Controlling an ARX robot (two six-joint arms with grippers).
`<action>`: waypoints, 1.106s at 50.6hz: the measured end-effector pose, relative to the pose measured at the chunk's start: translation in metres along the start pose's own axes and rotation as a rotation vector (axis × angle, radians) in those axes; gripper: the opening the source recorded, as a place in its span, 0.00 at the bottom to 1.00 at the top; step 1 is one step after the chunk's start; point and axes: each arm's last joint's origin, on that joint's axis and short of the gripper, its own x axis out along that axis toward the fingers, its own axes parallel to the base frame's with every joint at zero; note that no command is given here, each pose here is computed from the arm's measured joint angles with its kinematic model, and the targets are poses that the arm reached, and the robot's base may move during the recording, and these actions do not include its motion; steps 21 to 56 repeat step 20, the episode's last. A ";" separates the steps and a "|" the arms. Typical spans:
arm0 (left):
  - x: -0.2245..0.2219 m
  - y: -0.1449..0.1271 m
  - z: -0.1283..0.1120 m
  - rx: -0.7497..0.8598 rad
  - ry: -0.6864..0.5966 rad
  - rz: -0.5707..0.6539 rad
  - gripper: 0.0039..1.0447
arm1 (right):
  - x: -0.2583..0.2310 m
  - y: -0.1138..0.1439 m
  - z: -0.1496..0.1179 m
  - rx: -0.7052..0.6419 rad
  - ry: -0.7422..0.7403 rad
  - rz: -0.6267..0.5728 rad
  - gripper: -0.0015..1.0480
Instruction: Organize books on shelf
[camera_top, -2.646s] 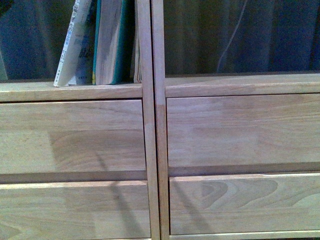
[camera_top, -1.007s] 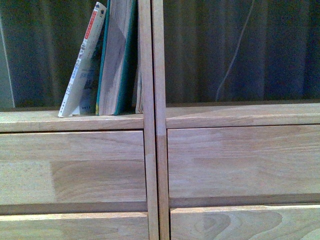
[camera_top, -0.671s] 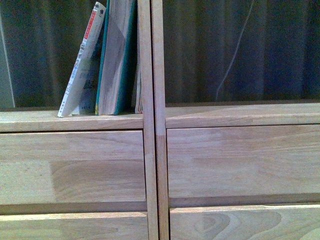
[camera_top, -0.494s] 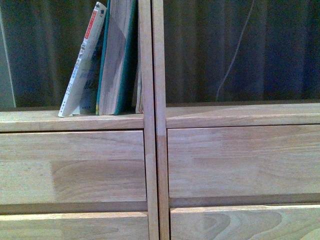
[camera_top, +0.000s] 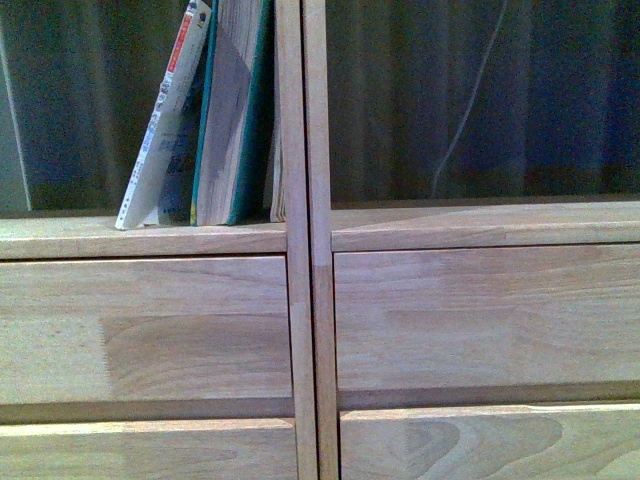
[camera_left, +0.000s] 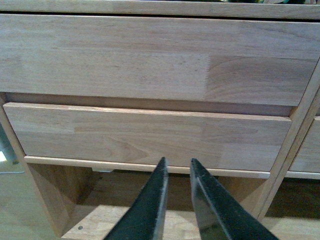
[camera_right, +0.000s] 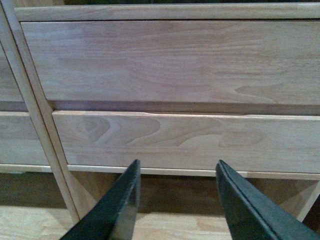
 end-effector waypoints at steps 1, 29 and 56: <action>0.000 0.000 0.000 0.000 0.000 0.000 0.26 | 0.000 0.000 0.000 0.000 0.000 0.000 0.56; 0.000 0.000 0.000 0.000 0.001 0.000 0.93 | 0.000 0.000 0.000 0.000 0.000 0.000 0.93; 0.000 0.000 0.000 0.000 0.001 0.000 0.93 | 0.000 0.000 0.000 0.000 0.000 0.000 0.93</action>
